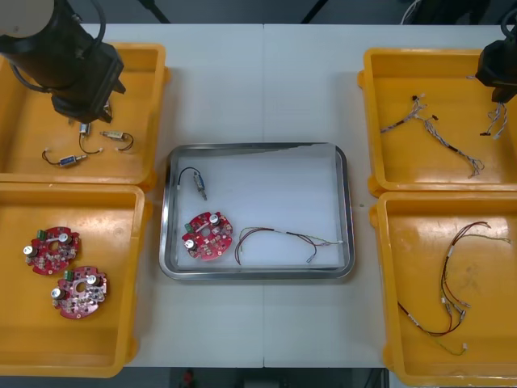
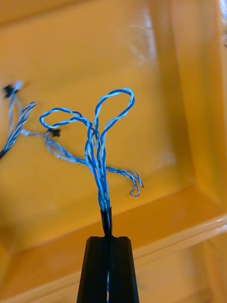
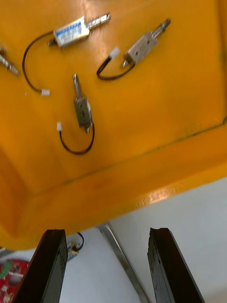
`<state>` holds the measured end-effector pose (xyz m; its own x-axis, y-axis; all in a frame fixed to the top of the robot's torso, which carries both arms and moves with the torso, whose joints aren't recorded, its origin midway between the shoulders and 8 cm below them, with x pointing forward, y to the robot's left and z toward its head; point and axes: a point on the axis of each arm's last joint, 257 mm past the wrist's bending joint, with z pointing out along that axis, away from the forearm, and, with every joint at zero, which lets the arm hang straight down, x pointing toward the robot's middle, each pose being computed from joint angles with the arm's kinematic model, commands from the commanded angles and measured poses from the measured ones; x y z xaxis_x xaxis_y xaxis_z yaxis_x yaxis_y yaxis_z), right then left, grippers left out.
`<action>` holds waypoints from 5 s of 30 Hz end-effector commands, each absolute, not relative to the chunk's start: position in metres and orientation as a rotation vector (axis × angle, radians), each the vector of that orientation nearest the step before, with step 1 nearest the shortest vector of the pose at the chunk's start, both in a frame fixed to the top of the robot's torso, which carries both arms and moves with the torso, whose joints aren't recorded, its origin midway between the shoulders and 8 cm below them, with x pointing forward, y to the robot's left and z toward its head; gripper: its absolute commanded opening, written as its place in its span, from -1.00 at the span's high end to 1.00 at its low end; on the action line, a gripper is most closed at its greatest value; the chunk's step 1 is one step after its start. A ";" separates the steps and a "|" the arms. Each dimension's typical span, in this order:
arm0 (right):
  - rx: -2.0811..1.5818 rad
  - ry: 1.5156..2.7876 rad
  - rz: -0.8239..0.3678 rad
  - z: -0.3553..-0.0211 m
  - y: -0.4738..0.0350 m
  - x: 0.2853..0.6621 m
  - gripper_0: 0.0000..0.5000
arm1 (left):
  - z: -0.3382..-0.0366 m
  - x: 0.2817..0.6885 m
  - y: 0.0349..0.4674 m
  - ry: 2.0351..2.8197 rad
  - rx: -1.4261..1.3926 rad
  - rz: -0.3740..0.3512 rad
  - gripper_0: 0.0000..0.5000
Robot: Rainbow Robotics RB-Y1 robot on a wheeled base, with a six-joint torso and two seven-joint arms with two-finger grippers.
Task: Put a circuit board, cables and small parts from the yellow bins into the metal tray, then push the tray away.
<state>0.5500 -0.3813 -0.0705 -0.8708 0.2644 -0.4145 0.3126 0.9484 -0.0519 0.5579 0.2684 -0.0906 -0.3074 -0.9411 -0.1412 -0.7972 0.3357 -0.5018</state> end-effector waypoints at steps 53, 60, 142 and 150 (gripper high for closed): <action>-1.622 2.027 -0.205 -0.205 -0.054 0.491 1.00 | -0.059 0.664 0.402 2.236 -0.280 0.119 -1.00; -1.622 2.030 -0.198 -0.236 -0.044 0.501 1.00 | -0.077 0.678 0.400 2.216 -0.270 0.116 -1.00; -0.036 2.685 0.000 -0.110 -0.322 0.406 -1.00 | -0.091 0.658 0.406 2.391 -0.200 0.160 1.00; 0.091 2.695 -0.018 -0.124 -0.353 0.396 -1.00 | -0.062 0.617 0.391 2.515 -0.196 0.114 1.00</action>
<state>0.3982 -0.3303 -0.1331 -0.9147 0.0308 -0.4030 0.0146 0.9990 0.0433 0.6172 0.3850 -0.1244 -0.8234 -0.1876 -0.5356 -0.2365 0.9713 0.0233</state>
